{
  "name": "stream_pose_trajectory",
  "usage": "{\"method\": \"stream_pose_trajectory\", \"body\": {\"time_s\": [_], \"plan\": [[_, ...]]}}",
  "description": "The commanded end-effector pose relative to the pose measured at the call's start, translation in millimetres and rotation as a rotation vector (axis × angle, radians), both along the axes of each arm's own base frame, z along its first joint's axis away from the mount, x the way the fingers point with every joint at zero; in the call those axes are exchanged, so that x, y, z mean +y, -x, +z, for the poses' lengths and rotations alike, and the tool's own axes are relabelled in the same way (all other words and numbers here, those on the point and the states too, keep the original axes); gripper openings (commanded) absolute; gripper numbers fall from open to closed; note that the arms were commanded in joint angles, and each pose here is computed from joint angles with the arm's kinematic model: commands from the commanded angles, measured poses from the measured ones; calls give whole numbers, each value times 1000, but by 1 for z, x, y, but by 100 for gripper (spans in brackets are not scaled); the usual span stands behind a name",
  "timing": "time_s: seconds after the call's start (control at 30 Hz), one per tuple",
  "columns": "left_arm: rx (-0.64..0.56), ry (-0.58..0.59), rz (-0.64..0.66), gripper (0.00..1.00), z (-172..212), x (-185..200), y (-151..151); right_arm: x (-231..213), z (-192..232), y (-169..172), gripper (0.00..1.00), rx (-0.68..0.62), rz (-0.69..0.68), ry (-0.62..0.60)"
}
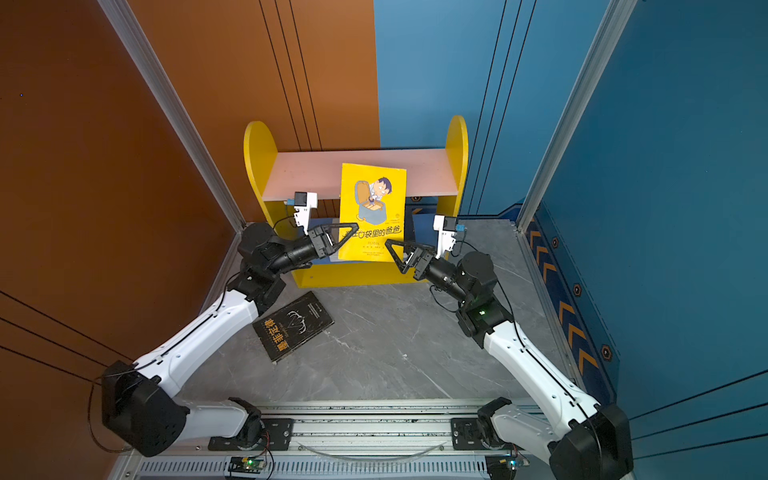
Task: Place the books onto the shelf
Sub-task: 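Raise the held yellow book up to the pink upper shelf with both grippers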
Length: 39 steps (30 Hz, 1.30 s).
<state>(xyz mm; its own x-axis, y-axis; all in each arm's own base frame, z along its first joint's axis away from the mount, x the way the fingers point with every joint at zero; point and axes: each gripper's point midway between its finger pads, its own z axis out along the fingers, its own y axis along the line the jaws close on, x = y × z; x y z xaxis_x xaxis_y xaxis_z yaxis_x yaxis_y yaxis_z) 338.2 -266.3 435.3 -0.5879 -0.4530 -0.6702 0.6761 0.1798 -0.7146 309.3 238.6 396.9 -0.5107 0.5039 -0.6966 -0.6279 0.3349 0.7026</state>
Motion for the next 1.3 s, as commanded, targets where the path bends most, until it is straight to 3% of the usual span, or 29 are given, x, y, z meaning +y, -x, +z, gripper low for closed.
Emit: {"method": "stream_pose_trajectory", "body": {"time_s": [0.0, 0.23, 0.4, 0.57, 0.67, 0.87, 0.97, 1.17, 1.27], "plan": [[-126, 233, 95, 7, 62, 32, -6, 11, 28, 6, 100, -73, 58, -45], [3, 392, 256, 6, 62, 58, -52, 19, 42, -12, 100, -68, 44, -75], [77, 451, 381, 4, 46, 66, -71, 20, 31, -51, 100, 53, -51, -120], [121, 479, 521, 4, 31, 68, -75, 30, 27, -82, 97, 125, -58, -229], [126, 460, 566, 4, 30, 62, -74, 42, 29, -94, 90, 143, -23, -287], [136, 449, 625, 4, 24, 57, -72, 66, 35, -99, 81, 147, 45, -335], [126, 431, 638, 4, 26, 52, -70, 75, 37, -97, 72, 156, 67, -338], [119, 412, 646, 8, 26, 44, -67, 81, 27, -98, 40, 210, 68, -359], [119, 402, 627, 19, 28, 40, -66, 80, 16, -103, 26, 259, 58, -352]]}}
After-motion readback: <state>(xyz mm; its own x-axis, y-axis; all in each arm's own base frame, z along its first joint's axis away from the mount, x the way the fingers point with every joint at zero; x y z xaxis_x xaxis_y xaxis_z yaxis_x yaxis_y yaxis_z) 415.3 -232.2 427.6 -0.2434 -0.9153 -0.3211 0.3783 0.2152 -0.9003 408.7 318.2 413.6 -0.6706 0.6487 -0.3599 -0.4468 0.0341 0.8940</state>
